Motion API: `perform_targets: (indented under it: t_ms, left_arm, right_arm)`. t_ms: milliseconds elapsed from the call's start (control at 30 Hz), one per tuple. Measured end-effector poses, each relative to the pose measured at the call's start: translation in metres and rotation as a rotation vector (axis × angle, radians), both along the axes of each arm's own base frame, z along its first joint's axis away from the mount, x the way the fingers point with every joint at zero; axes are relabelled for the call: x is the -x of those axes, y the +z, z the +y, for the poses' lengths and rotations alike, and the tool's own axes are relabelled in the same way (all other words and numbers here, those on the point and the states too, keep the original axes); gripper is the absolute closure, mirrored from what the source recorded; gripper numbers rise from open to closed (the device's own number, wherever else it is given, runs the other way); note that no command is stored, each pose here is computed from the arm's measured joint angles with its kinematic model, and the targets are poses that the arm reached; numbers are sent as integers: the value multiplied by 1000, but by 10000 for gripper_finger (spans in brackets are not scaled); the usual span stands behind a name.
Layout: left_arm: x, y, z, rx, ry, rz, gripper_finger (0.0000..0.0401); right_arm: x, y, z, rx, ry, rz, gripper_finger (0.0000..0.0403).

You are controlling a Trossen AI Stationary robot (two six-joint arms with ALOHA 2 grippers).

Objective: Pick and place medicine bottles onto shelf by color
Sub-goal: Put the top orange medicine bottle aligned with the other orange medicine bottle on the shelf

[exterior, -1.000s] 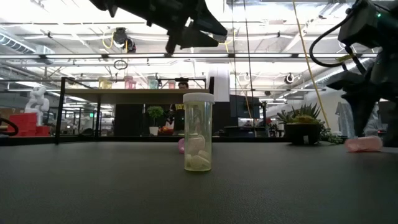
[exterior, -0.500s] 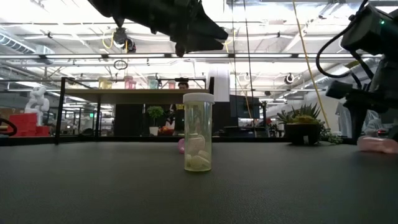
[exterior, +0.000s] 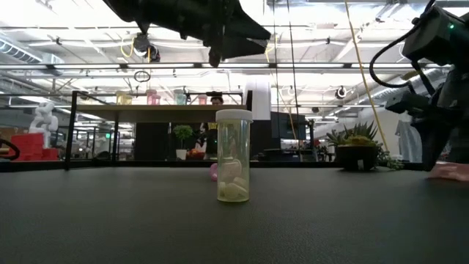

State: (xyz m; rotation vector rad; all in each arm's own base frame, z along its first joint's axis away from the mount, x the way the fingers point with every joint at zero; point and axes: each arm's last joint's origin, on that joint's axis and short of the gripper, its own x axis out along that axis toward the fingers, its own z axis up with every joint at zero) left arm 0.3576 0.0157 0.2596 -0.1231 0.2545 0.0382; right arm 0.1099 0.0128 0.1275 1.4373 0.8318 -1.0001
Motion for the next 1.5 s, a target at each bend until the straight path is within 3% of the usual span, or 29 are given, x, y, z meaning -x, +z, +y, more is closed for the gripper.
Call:
perform_targets:
  t_ms: [167,333,500,667,867,1033,1167,1300,1500]
  left_arm:
    - [-1,5,0,83,20,-58,206]
    - [-2,10,-2,179,18,-104,204]
    - [-3,19,-13,207,-38,-196,166]
    - [-4,25,-25,205,-78,-228,102]
    - [-8,39,-37,219,-68,-229,70]
    - [-12,53,-40,227,130,-191,95]
    - [-12,61,-39,164,251,-178,124]
    - [-13,70,-35,151,310,-210,150]
    - [-13,66,-32,138,325,-165,181]
  right_arm:
    - [-25,21,0,243,245,-304,299]
    - [-50,57,4,591,521,-683,302]
    - [-57,77,7,853,741,-849,300]
    - [-63,90,10,954,912,-880,299]
    - [-81,125,12,1231,1011,-824,299]
    - [-104,150,9,1487,992,-565,298]
    - [-123,156,8,1605,1017,-371,298]
    - [-138,157,9,1638,1025,-324,298]
    - [-147,162,11,1661,961,-380,298]
